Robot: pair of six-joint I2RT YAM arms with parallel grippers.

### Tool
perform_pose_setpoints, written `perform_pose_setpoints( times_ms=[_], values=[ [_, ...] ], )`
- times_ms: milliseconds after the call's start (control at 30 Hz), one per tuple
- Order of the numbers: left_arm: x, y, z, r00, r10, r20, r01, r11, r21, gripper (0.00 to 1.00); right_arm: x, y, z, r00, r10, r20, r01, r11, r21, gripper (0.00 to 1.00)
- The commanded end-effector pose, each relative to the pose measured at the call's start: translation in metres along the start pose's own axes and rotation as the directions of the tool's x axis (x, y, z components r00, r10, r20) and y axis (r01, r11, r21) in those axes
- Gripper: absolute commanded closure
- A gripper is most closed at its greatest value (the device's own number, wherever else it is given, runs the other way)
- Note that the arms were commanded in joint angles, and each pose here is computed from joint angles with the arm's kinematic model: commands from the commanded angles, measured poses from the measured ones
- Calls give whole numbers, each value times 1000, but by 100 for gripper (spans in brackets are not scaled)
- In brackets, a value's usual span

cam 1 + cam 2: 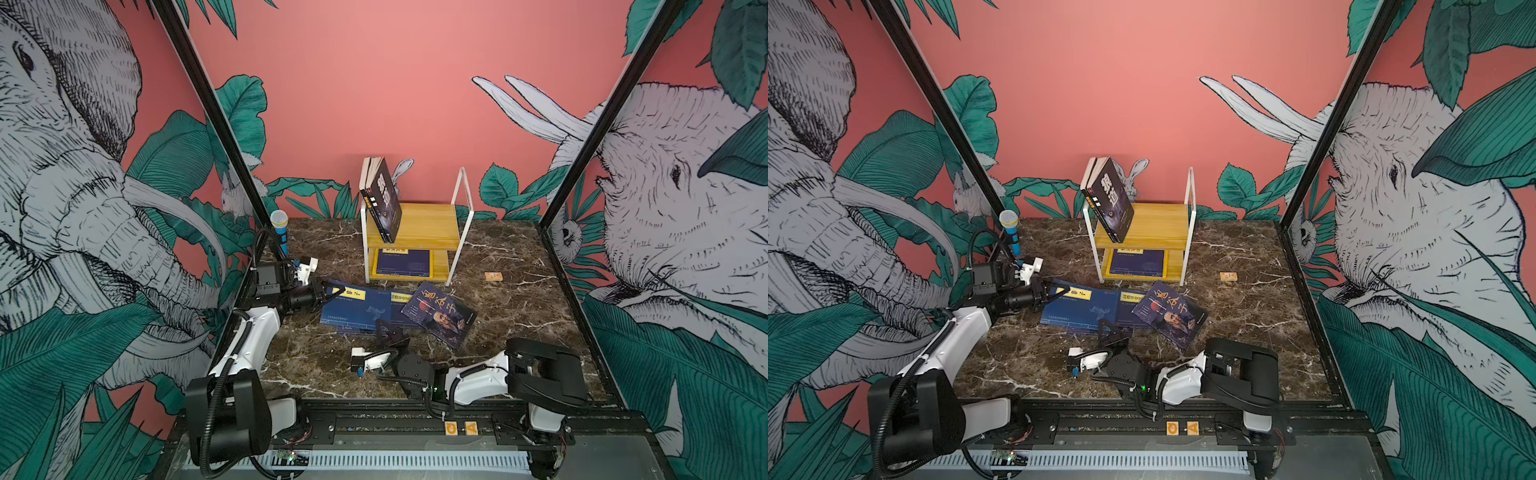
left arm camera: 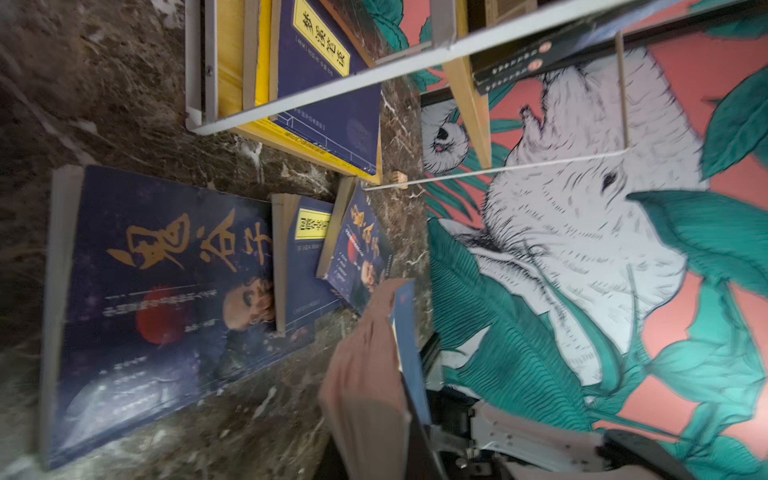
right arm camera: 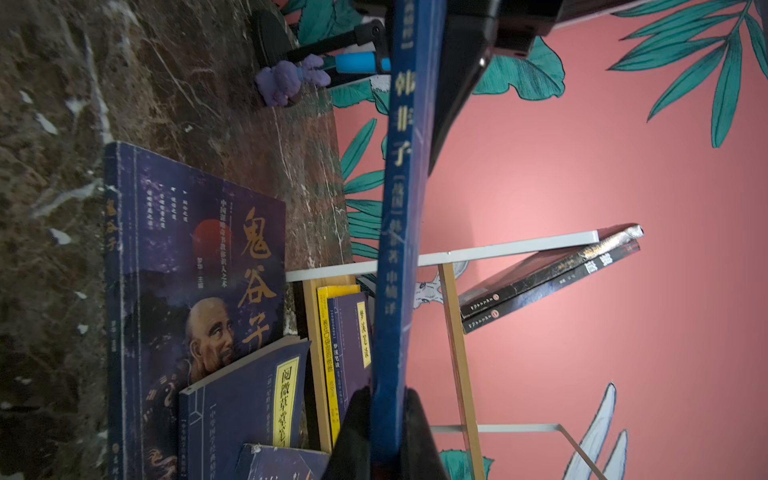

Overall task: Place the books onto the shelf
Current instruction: 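Swing the held blue book upright toward the lower shelf with the right gripper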

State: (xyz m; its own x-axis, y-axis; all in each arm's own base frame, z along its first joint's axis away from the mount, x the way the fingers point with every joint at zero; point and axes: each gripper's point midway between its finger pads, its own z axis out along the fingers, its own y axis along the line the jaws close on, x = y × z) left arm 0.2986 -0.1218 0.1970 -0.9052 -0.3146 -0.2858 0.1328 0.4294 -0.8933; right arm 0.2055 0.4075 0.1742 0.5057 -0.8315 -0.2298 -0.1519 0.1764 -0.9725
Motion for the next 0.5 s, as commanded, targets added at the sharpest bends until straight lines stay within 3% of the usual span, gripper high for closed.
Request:
perform_pose_setpoints(
  times_ms=[0, 133, 267, 467],
  values=[
    [-2, -8, -4, 999, 43, 17, -43, 999, 0, 100, -14, -13, -3, 1000, 12, 18, -14, 998, 65, 100],
    [-3, -7, -6, 996, 52, 66, -53, 999, 4, 100, -17, -14, 4, 1000, 14, -13, -13, 993, 116, 100],
    [-2, -14, -10, 996, 35, 77, -37, 999, 23, 100, -24, -15, 15, 996, -22, -84, 36, 985, 168, 86],
    [0, -17, -12, 995, 25, 100, -29, 999, 40, 100, -32, -25, 32, 986, 50, -158, -15, 977, 213, 74]
  ],
)
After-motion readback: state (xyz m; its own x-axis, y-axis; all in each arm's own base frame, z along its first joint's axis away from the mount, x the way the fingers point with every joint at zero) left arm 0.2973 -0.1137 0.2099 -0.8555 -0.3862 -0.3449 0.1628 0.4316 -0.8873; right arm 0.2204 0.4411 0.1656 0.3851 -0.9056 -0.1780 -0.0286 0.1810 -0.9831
